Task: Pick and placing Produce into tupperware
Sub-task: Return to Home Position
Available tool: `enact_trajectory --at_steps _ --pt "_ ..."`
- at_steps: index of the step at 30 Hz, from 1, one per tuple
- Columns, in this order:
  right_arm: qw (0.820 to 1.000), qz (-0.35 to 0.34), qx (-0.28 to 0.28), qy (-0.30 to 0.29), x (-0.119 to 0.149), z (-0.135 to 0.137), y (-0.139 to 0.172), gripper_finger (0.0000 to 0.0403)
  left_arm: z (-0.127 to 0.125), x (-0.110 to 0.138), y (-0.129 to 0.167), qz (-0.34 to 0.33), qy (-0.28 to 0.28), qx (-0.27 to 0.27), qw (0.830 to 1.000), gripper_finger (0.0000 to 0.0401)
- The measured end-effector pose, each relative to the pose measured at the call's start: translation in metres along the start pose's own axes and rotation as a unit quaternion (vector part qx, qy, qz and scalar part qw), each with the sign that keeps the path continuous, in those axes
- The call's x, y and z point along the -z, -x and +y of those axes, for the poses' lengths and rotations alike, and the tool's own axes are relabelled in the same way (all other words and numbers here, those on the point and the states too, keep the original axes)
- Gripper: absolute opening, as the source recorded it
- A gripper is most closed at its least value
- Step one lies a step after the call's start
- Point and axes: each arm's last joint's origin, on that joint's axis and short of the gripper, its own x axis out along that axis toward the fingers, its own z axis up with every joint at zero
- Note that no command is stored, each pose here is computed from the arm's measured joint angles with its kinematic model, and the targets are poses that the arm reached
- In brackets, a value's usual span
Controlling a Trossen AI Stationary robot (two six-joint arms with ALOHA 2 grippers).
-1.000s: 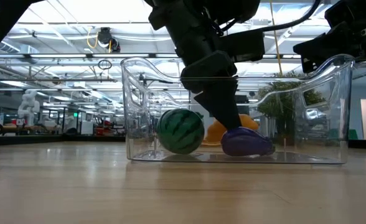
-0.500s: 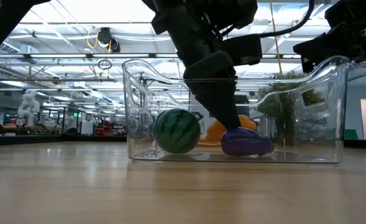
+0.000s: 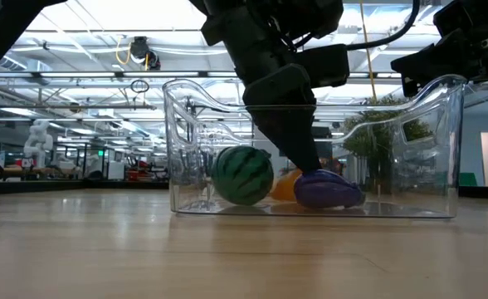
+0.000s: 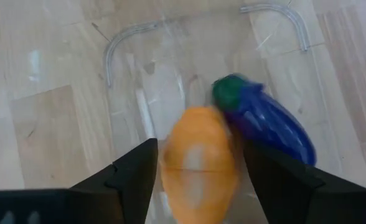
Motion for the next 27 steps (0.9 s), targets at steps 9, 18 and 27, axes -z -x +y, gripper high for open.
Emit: enact_trajectory --at_steps 9,18,27 --pt "1.0 0.0 0.0 -0.001 0.0 0.0 0.0 0.0 0.001 0.0 0.0 -0.001 -0.002 -0.004 1.0 0.0248" --pt "1.0 0.0 0.0 -0.001 0.0 0.0 0.0 0.0 0.003 -0.005 0.009 0.014 -0.018 -0.026 0.999 0.0248" --pt "1.0 0.0 0.0 -0.005 0.0 0.0 0.0 0.0 0.002 -0.022 0.035 0.033 -0.037 -0.051 0.997 0.0241"
